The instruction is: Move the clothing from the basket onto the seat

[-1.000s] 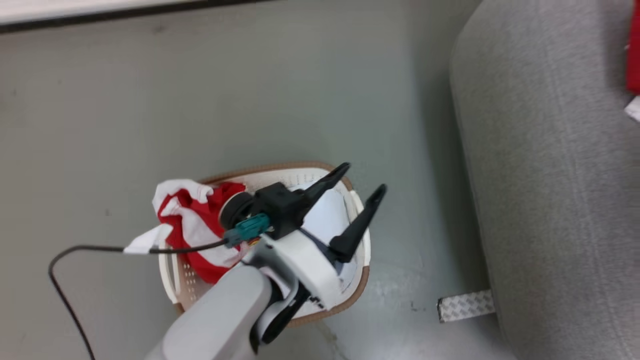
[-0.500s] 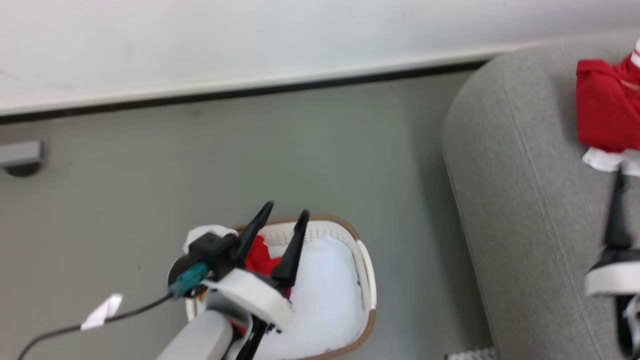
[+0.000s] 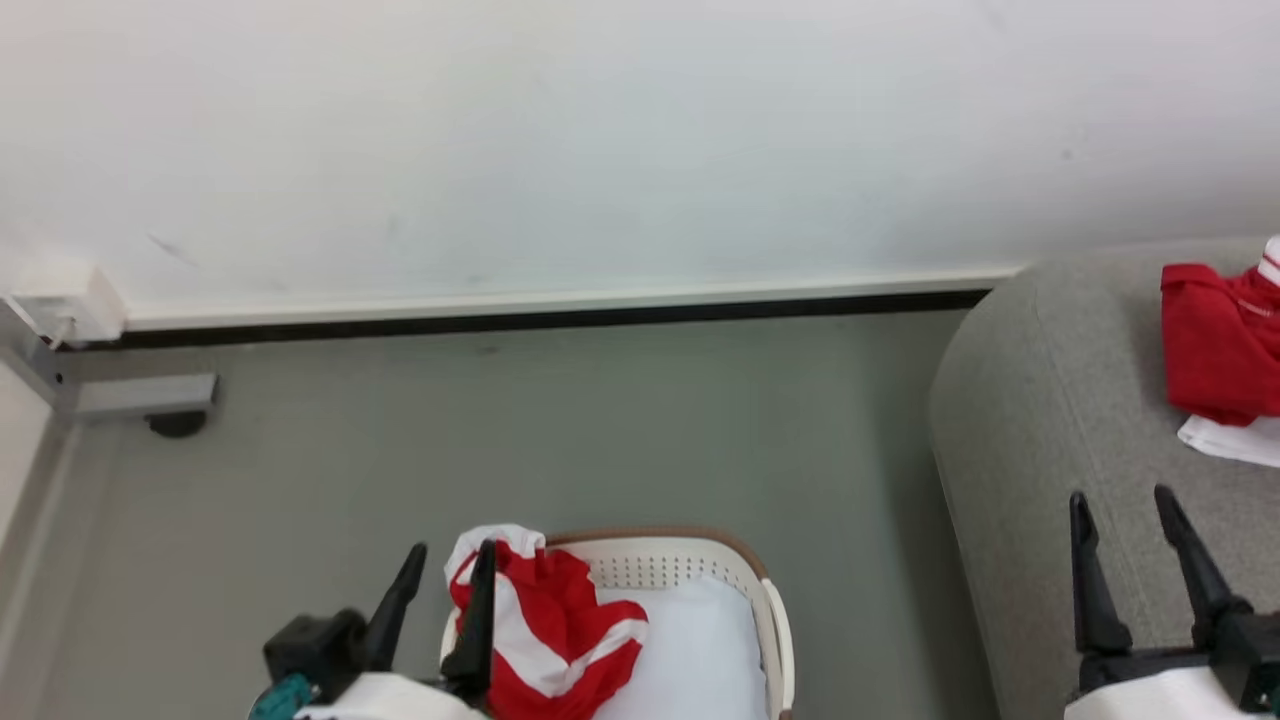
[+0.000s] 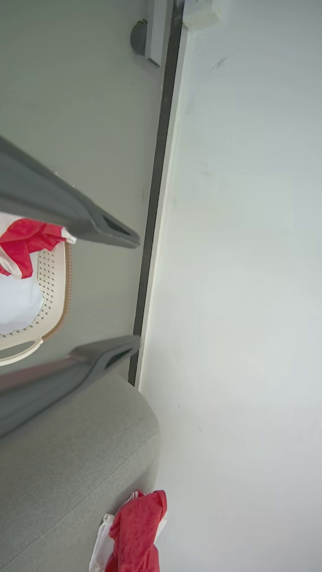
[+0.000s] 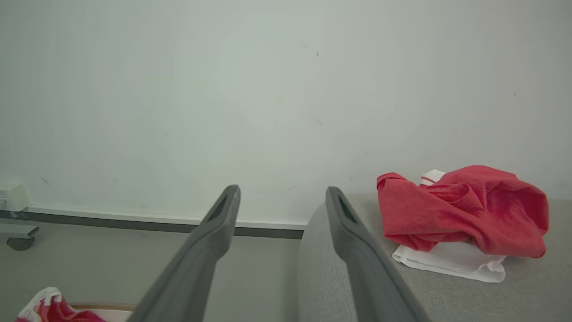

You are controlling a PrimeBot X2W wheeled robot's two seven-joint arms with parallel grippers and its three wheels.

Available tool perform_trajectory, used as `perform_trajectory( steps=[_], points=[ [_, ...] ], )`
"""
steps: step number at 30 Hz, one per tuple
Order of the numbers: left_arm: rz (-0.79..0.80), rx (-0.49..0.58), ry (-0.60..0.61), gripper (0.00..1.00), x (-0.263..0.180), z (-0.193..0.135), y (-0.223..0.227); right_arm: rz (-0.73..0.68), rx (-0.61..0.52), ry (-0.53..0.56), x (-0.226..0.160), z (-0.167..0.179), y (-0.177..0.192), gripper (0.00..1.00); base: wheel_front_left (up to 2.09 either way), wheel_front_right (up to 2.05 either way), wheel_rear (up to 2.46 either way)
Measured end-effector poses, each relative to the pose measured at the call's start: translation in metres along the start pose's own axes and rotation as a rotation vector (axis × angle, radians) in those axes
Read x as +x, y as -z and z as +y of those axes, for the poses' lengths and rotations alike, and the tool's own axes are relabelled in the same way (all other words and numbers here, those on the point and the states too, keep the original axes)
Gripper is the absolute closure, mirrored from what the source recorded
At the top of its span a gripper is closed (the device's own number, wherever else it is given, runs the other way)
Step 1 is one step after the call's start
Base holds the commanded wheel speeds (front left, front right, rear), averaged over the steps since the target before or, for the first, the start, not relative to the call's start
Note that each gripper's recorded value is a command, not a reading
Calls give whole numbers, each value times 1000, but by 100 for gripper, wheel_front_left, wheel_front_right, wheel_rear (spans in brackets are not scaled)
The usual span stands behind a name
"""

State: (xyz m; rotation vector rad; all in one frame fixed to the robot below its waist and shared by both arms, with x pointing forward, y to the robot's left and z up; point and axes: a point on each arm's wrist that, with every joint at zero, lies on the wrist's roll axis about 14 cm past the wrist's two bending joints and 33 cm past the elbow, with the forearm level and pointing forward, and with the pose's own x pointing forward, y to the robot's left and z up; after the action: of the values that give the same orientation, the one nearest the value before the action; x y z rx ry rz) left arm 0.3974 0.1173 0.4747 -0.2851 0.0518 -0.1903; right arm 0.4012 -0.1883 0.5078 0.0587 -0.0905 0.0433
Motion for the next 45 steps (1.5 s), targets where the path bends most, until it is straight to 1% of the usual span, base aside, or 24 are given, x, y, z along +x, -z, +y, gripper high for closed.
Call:
perform_trajectory(
  steps=[3,8,20,29,36,39,45],
  points=[
    [-12,3,-28,0,-14,7,-2,9,3,-7,-12,3,1,0,0,0,0],
    [-27,-1,-43,0,-30,8,-4,10,7,-6,-27,4,0,0,0,0,0],
    [-55,21,-48,0,-36,11,-12,11,35,-9,-40,8,0,0,0,0,0],
    [-48,25,-49,0,-37,13,-9,13,50,-10,-40,9,1,0,0,0,0],
    [-23,10,-45,0,-33,12,-1,29,60,-13,-38,11,7,0,0,0,0],
    [4,7,-37,0,-24,10,7,29,66,-21,-30,13,7,0,0,0,0],
    [126,54,-1,0,7,6,43,41,85,-30,-12,16,15,0,0,0,0]
  ],
)
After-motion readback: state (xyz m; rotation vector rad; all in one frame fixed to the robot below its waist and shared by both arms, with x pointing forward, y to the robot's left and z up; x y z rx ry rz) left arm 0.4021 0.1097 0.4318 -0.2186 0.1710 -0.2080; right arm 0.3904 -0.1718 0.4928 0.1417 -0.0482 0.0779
